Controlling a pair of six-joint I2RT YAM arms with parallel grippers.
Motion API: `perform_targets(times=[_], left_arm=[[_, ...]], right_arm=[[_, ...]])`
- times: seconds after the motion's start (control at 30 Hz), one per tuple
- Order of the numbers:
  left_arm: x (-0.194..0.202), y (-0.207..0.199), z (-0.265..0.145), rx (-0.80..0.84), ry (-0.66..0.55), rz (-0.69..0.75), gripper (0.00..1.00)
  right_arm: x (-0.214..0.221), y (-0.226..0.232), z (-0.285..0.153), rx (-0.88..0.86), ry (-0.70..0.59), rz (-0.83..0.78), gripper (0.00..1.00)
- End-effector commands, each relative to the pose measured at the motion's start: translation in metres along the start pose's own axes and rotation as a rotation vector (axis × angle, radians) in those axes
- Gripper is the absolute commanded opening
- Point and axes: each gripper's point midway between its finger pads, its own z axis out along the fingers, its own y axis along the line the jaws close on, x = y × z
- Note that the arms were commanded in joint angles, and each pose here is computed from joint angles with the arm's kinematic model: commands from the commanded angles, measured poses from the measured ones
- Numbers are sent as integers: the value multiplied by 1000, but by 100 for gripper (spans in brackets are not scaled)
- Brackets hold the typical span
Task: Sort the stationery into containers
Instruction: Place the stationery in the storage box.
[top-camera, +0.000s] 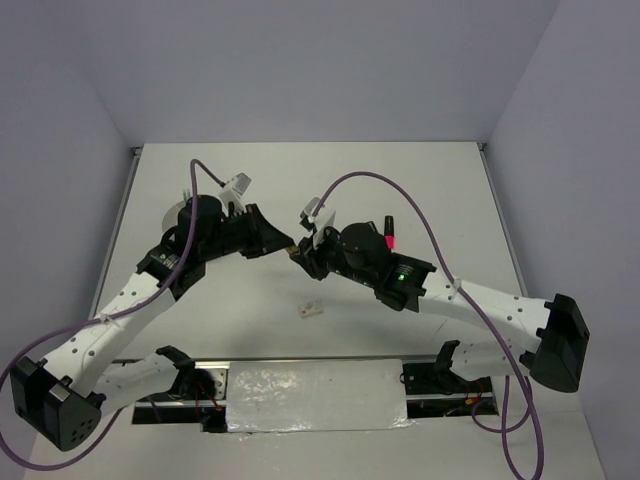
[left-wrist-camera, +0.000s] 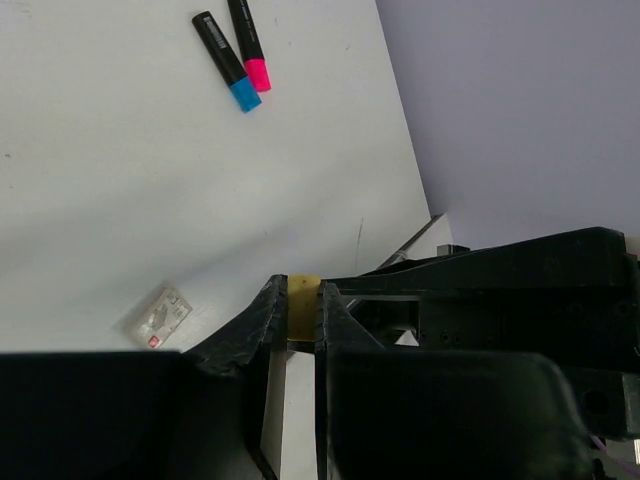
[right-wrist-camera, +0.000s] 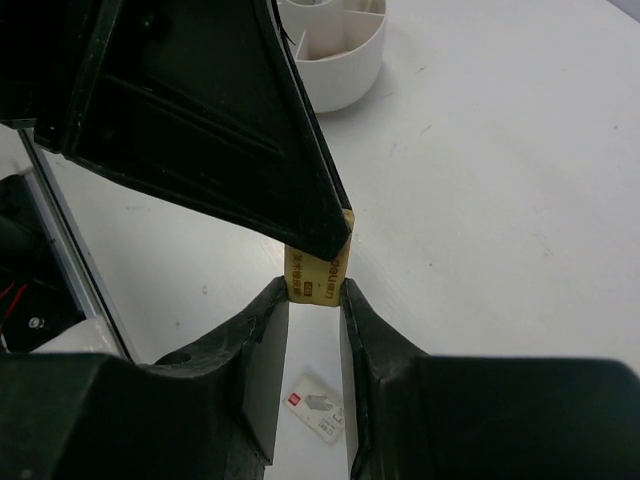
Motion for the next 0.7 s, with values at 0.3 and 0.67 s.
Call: perform_targets(times=[0.3,0.67], left_arm=[[-88,61,-19,-536,-307,159,0],[-171,172,-14,-1354,-449,300,0]], right_arm=[[-20,-23,-19,154,-97,122,100],[16,-33,-63,215,-65,231,100]])
